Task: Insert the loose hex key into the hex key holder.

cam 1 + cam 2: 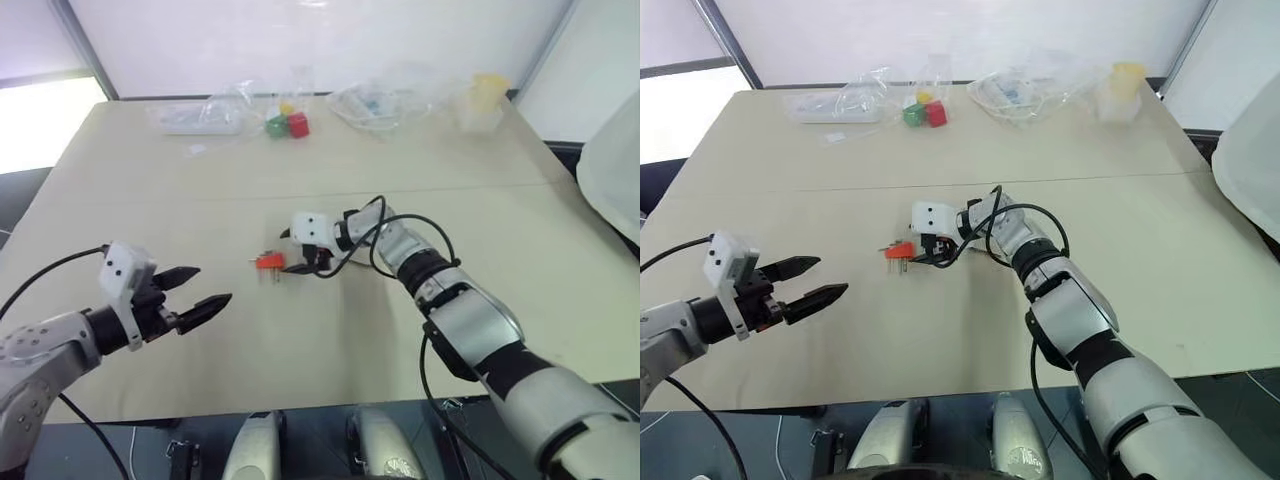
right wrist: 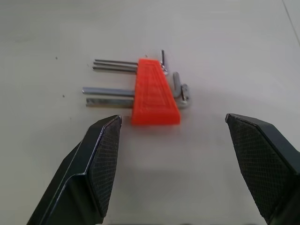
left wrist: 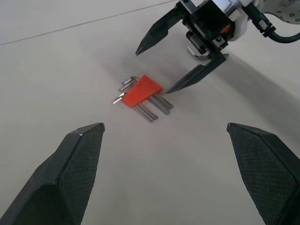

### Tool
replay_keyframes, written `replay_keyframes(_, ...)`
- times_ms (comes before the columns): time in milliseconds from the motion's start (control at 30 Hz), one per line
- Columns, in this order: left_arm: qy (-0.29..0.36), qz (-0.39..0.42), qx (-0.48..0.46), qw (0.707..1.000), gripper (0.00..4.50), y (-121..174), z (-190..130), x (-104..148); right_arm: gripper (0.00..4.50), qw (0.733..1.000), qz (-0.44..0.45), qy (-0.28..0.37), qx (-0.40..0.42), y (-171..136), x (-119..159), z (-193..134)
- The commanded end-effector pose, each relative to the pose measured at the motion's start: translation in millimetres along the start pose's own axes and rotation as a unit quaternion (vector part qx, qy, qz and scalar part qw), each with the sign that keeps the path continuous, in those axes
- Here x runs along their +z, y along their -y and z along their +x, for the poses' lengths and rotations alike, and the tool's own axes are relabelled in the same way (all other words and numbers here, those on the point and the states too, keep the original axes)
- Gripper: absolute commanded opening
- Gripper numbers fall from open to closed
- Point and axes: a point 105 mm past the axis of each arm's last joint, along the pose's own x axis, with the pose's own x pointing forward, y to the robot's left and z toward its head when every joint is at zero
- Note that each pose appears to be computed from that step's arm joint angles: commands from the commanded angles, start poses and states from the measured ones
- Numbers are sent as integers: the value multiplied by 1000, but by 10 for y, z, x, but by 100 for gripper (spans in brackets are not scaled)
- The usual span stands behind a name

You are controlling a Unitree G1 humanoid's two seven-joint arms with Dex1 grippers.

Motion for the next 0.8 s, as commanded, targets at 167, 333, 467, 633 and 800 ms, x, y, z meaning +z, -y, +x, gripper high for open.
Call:
replay_keyframes(167,17,23,-1,1000,443,42,3,121,370,1000,-4,23,0,12,137,77)
replay_keyframes(333,17,24,7,1000,443,40,-23,120,370,1000,4,26,5,-28,129,115)
replay_keyframes(467,15,24,10,1000,443,50,-38,113,370,1000,6,23,7,-42,125,139)
replay_keyframes(633,14,30,15,999,443,57,-34,107,370,1000,19,18,14,-84,94,176)
replay_keyframes(800,14,33,18,999,443,46,-34,114,370,999,45,17,15,-128,54,219)
